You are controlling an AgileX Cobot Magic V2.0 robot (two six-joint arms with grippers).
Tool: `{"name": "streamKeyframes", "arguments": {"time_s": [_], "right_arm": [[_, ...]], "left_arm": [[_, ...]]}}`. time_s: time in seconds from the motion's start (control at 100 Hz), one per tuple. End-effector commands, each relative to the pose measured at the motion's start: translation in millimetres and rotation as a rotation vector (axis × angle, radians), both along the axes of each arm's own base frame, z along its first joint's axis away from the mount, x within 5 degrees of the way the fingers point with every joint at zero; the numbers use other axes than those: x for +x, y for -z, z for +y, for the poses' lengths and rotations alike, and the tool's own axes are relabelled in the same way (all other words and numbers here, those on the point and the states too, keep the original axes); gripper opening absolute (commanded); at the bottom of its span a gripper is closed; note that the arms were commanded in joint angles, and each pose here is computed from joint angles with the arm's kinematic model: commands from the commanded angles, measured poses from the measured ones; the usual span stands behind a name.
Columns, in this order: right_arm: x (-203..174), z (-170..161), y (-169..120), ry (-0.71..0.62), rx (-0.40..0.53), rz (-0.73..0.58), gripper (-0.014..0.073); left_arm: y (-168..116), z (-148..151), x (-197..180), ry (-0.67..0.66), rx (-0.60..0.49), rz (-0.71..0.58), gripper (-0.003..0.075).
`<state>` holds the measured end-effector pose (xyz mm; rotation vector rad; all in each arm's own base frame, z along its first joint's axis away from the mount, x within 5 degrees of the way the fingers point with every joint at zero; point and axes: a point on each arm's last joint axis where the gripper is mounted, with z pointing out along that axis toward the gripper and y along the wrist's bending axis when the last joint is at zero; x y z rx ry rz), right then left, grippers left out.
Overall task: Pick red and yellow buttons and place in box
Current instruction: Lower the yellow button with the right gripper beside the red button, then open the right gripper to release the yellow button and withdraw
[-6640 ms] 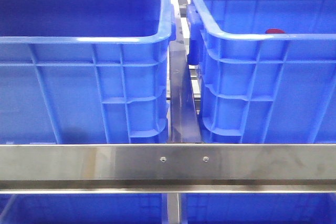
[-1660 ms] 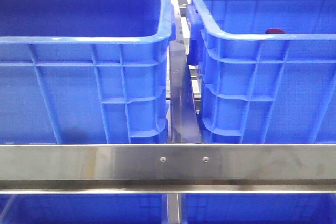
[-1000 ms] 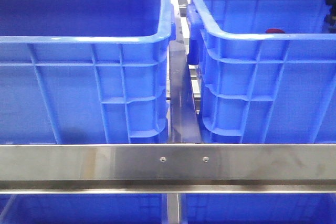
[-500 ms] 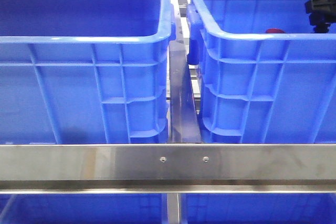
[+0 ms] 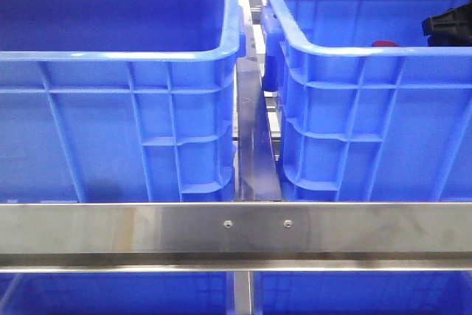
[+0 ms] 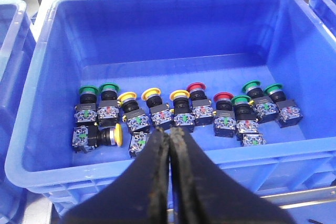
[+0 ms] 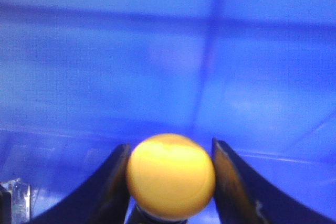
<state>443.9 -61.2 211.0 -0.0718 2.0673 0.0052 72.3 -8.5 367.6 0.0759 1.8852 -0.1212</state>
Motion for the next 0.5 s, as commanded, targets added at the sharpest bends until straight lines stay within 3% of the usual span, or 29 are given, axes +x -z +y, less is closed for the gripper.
{"name": "streamKeyframes", "arguments": {"time_s": [0.0, 0.24, 0.49], "right_arm": [[0.5, -0.9, -23.4, 0.03, 0.072, -0.076, 0.0244], [0.1, -0.5, -25.5, 0.035, 0.091, -0.081, 0.0535], [-7.9, -1.2, -48.0, 0.055, 0.074, -0.122, 0.0563]], "left_arm": [[-15.4, -0.8, 1.3, 0.003, -0.03, -0.105, -0.0019], [-15.4, -0.8, 1.3, 0.003, -0.03, -0.105, -0.0019], [-15.4, -0.8, 1.3, 0.003, -0.03, -0.105, -0.0019]]}}
